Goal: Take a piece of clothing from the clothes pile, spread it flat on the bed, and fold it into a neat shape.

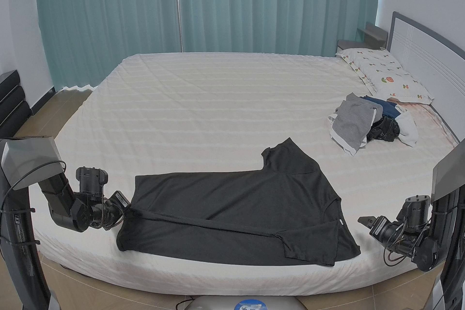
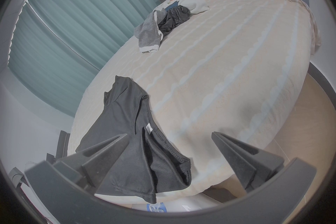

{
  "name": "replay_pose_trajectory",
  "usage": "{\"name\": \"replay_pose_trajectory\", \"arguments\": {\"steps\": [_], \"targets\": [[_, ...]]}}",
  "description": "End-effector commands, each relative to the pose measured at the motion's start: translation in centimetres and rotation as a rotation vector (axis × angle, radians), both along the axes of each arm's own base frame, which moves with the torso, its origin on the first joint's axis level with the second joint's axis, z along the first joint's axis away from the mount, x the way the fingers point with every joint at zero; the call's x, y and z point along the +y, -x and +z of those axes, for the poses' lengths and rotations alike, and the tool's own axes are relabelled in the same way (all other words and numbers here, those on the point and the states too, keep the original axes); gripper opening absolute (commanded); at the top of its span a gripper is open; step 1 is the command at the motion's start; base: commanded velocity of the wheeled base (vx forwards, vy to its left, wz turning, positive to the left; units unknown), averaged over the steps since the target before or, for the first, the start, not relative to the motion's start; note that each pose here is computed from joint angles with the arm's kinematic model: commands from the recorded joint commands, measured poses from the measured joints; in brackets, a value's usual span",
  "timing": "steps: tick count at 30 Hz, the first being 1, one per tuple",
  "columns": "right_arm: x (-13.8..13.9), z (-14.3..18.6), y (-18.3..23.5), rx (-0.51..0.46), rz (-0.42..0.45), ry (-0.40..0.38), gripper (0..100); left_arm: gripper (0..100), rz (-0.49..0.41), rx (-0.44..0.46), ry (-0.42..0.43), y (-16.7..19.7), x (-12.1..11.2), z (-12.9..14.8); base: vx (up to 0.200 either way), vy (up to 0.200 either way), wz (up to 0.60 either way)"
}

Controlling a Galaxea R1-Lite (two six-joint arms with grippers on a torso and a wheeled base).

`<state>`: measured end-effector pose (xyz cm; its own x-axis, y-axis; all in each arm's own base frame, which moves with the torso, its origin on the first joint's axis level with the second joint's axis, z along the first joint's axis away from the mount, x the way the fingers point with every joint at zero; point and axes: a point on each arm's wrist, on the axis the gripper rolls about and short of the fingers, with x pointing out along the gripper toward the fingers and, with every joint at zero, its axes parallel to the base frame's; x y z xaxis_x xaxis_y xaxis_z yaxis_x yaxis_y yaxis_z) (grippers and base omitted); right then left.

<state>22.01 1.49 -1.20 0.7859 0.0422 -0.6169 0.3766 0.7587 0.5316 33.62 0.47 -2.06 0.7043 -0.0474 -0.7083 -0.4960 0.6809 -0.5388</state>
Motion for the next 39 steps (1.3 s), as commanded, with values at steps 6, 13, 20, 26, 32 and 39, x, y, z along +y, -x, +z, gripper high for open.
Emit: {"name": "replay_pose_trajectory", "arguments": {"steps": [6, 13, 20, 26, 32, 39], "targets": [[0.7, 2.9, -0.4, -0.143, 0.035, -0.026, 100, 0, 0.007, 0.02, -0.004, -0.4, -0.1, -0.3, 0.0, 0.0, 0.0], [3.6, 2.5, -2.4, -0.176, 0.145, -0.031, 100, 0, 0.026, 0.026, -0.02, -0.5, -0.2, -0.6, 0.0, 0.0, 0.0], [5.8, 2.0, -3.2, -0.132, 0.222, -0.026, 100, 100, 0.026, 0.031, -0.021, -0.5, -0.3, -0.7, 0.0, 0.0, 0.0], [5.5, 0.7, -3.7, -0.022, 0.24, -0.033, 100, 100, 0.019, 0.034, -0.024, -0.3, -0.4, -0.8, 0.0, 0.0, 0.0], [5.3, -1.4, -3.7, 0.057, 0.315, -0.056, 100, 100, 0.019, 0.035, -0.027, -0.3, -0.4, -0.9, 0.0, 0.0, 0.0], [5.4, -2.0, -4.3, 0.05, 0.337, -0.034, 100, 100, 0.022, 0.035, -0.024, -0.2, -0.4, -0.8, 0.0, 0.0, 0.0]]}}
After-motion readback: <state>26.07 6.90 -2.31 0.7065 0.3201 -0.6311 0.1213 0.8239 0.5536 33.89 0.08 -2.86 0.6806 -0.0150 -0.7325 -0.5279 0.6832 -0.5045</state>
